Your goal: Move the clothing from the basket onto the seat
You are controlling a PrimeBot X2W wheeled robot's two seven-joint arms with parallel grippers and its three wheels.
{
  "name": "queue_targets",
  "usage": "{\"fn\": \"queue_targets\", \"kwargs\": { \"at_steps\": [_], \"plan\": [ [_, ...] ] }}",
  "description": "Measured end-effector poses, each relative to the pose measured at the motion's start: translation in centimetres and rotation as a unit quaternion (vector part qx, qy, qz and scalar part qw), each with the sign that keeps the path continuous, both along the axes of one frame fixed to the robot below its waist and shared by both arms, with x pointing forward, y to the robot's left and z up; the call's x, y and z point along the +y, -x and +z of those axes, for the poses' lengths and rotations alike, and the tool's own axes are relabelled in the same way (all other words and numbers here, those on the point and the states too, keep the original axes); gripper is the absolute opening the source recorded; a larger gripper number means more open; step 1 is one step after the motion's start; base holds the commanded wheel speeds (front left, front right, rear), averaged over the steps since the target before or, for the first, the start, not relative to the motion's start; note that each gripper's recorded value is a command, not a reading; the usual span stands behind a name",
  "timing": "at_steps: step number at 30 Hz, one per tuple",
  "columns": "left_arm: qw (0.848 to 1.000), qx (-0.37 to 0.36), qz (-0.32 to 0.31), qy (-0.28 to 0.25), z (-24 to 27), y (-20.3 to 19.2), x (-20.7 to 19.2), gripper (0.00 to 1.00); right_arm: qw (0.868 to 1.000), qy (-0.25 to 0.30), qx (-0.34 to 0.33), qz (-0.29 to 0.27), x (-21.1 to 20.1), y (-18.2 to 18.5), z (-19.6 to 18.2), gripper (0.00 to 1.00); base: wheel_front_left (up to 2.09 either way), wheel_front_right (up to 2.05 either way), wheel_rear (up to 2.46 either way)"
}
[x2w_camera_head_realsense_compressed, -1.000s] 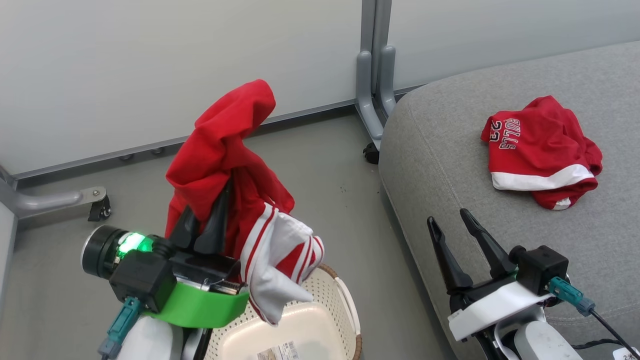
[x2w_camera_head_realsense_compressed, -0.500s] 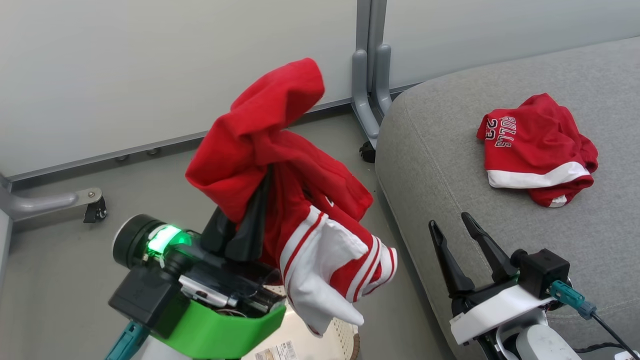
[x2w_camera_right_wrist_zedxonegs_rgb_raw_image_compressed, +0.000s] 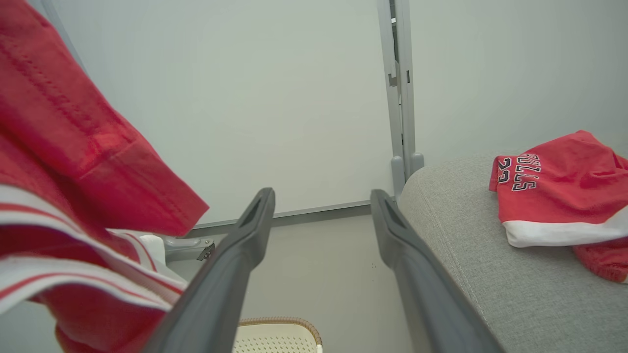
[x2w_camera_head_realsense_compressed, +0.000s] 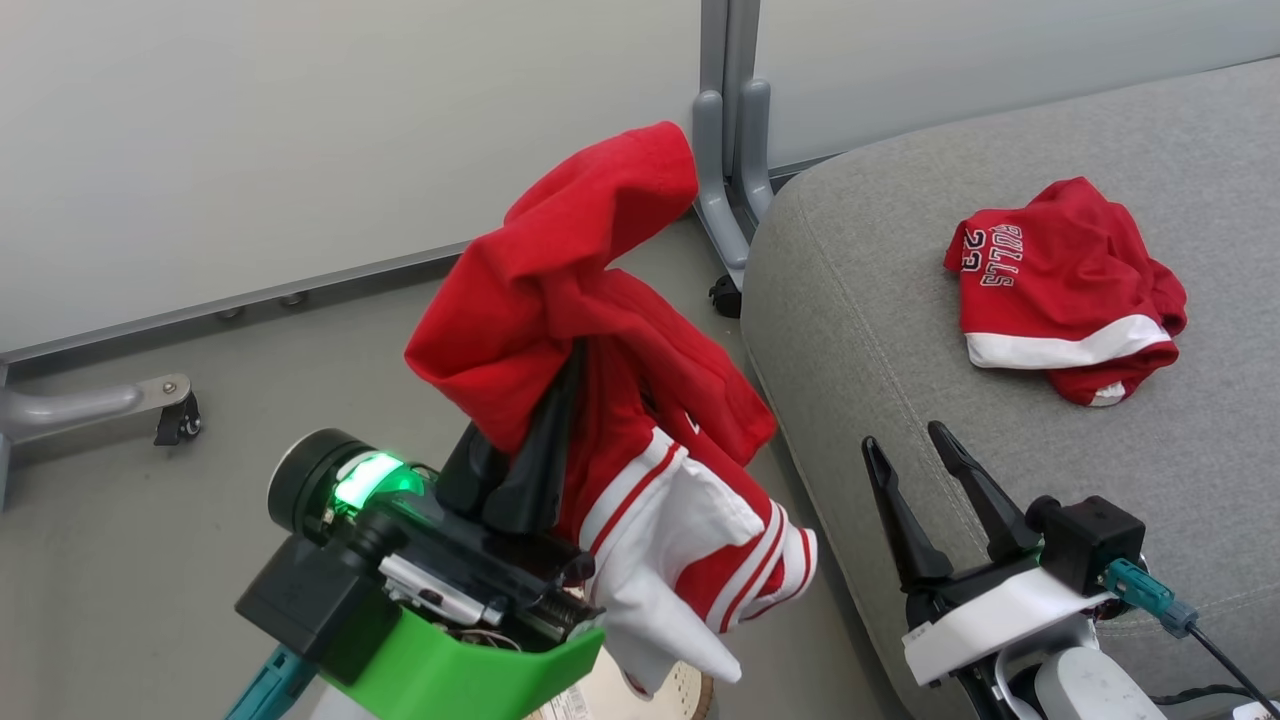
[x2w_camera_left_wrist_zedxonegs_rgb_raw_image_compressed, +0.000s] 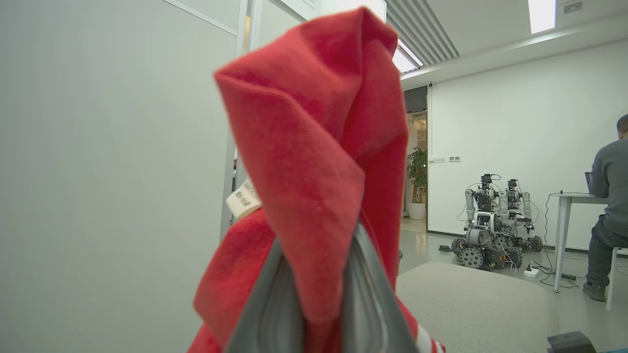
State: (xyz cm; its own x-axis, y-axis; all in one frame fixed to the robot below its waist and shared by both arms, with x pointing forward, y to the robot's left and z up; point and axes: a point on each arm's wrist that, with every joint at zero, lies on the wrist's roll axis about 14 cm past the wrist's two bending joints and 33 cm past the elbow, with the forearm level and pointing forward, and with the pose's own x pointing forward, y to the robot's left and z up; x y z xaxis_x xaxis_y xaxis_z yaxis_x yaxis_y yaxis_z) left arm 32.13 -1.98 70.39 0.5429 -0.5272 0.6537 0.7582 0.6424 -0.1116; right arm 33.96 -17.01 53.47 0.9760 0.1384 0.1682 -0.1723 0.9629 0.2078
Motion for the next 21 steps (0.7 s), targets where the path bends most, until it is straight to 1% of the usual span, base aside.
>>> {"fn": "queue_targets", "kwargs": {
  "at_steps": [4, 6, 10, 15, 19, 21],
  "plan": [
    [1.000, 0.000, -0.001, 0.000, 0.0, -0.1, -0.1, 0.00, 1.000, -0.002, 0.000, -0.005, -0.2, 0.0, 0.0, 1.00, 0.00, 0.00, 0.00],
    [1.000, 0.000, -0.001, -0.001, 0.0, -0.2, -0.1, 0.00, 1.000, -0.018, -0.001, -0.008, -0.3, 0.0, 0.1, 1.00, 0.00, 0.00, 0.00],
    [1.000, 0.001, -0.001, -0.002, -0.1, -0.3, -0.2, 0.00, 1.000, -0.019, -0.010, 0.002, -0.1, 0.1, 0.8, 1.00, 0.00, 0.00, 0.00],
    [1.000, 0.003, -0.001, -0.004, -0.3, -0.5, -0.2, 0.00, 0.998, -0.012, -0.036, 0.054, 2.1, 0.5, 2.7, 1.00, 0.00, 0.00, 0.00],
    [1.000, 0.005, 0.000, -0.004, -0.4, -0.6, -0.2, 0.00, 0.994, -0.016, -0.055, 0.093, 3.7, 1.1, 4.2, 1.00, 0.00, 0.00, 0.00],
    [1.000, 0.006, 0.000, -0.005, -0.5, -0.7, -0.3, 0.00, 0.991, -0.018, -0.059, 0.121, 4.9, 1.7, 4.6, 1.00, 0.00, 0.00, 0.00]
  ]
}}
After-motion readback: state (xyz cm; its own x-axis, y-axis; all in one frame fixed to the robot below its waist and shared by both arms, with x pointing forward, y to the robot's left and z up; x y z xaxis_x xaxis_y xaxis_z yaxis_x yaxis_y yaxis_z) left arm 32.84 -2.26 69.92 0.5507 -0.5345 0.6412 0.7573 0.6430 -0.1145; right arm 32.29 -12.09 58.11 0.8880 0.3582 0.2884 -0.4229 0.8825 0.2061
